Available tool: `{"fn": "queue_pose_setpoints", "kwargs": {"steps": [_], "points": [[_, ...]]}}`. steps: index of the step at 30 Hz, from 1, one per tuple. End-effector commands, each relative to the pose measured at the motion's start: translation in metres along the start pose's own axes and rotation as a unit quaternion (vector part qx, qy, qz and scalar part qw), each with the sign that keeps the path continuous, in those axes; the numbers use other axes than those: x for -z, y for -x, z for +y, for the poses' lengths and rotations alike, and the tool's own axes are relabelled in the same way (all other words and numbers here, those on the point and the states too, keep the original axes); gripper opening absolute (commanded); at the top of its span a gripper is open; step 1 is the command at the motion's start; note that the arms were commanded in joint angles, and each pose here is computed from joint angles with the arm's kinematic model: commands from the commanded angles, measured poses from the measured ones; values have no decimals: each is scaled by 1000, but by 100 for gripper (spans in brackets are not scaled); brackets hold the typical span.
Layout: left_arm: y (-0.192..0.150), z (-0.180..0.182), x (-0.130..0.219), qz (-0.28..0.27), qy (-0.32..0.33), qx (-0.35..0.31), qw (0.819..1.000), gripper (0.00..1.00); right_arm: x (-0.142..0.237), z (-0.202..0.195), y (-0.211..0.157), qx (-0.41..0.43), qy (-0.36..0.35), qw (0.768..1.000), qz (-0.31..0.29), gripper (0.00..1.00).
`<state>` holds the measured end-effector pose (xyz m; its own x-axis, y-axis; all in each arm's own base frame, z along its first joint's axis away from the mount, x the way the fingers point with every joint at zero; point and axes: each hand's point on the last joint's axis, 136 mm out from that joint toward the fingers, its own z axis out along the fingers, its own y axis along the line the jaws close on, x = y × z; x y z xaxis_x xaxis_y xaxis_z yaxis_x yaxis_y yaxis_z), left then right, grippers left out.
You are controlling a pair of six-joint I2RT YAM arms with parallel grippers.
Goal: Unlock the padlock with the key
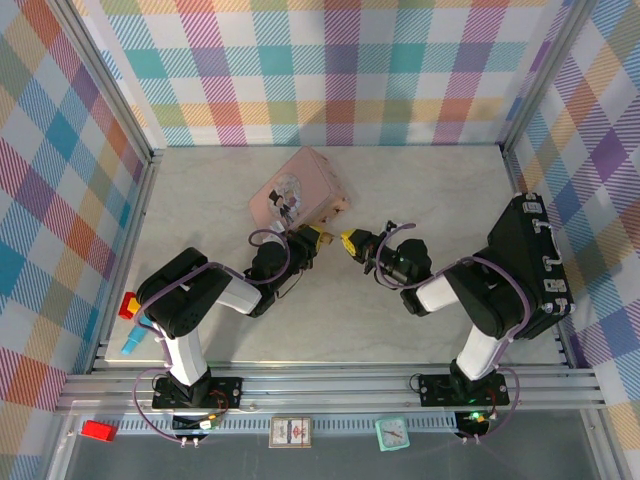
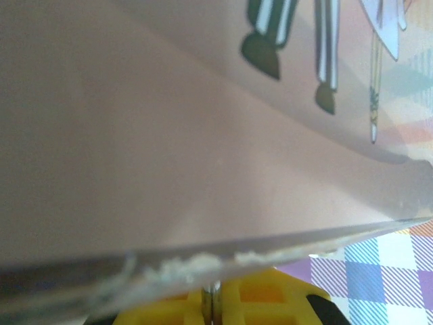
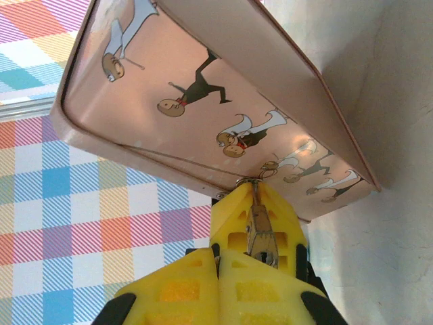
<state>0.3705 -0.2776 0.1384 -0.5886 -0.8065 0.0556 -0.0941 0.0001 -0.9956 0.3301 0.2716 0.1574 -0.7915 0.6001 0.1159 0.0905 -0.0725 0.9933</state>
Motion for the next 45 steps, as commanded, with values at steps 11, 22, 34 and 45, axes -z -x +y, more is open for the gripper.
{"fn": "queue_pose_setpoints", "kwargs": {"steps": [11, 22, 34, 45], "points": [[8, -21, 3, -29, -39, 54, 997, 0, 3, 6, -4, 19, 16, 1000, -19, 0], [11, -15, 5, -37, -35, 56, 997, 0, 6, 7, -2, 22, 17, 999, -26, 0], [9, -18, 4, -33, -38, 56, 997, 0, 0, 9, -2, 18, 20, 999, -19, 0], [2, -22, 3, -25, -43, 73, 996, 0, -5, 8, -2, 12, 20, 1000, -16, 0]]}}
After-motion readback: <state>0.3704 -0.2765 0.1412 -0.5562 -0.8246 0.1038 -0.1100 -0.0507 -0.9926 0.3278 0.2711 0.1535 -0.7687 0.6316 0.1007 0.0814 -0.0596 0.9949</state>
